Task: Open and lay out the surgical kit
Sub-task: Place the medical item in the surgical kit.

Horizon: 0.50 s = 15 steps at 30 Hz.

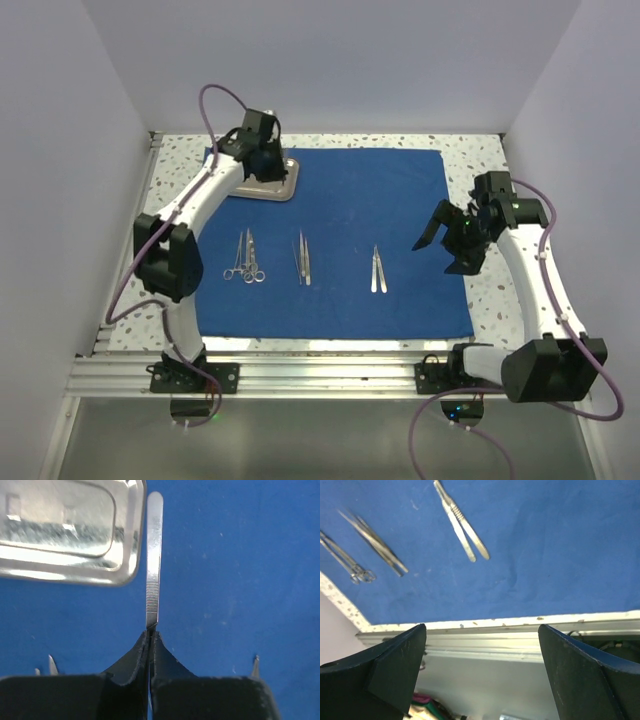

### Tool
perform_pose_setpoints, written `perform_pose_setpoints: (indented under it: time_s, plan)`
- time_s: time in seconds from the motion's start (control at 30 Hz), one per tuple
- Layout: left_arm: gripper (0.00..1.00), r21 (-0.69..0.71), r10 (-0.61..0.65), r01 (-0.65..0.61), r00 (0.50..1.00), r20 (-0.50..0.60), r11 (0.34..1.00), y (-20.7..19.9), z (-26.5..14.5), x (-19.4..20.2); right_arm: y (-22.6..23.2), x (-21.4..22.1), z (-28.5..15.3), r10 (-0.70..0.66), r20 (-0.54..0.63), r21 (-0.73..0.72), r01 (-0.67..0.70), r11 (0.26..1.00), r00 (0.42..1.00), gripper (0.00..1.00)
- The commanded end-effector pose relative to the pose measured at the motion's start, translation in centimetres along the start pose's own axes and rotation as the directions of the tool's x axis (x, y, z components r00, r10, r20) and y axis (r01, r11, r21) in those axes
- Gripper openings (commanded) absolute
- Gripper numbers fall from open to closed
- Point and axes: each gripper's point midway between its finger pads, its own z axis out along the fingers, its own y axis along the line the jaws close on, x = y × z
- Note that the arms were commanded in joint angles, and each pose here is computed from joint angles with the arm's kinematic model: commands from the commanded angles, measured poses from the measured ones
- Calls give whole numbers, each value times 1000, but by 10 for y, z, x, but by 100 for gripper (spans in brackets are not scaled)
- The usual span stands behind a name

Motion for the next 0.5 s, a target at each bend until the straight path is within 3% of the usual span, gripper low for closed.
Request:
perform_pose_setpoints:
  time_s: [0.0, 0.13, 0.27, 0.47]
  plan:
    - [0, 85, -68, 68, 998, 0, 994, -44, -23, 29, 17, 10, -29, 28, -1, -81, -28, 996, 1000, 98]
    - [0, 86, -161, 163, 986, -28, 983, -83, -37, 90, 26, 15, -52, 49, 23, -124, -46, 991, 999, 98]
    - [0, 176, -247, 260, 965, -91, 949, -155, -54, 167, 25, 22, -69, 48, 48, -124, -42, 991, 998, 98]
    - [0, 167, -174, 196, 975, -141, 966, -204, -46, 234, 12, 41, -75, 38, 32, -94, -35, 995, 999, 98]
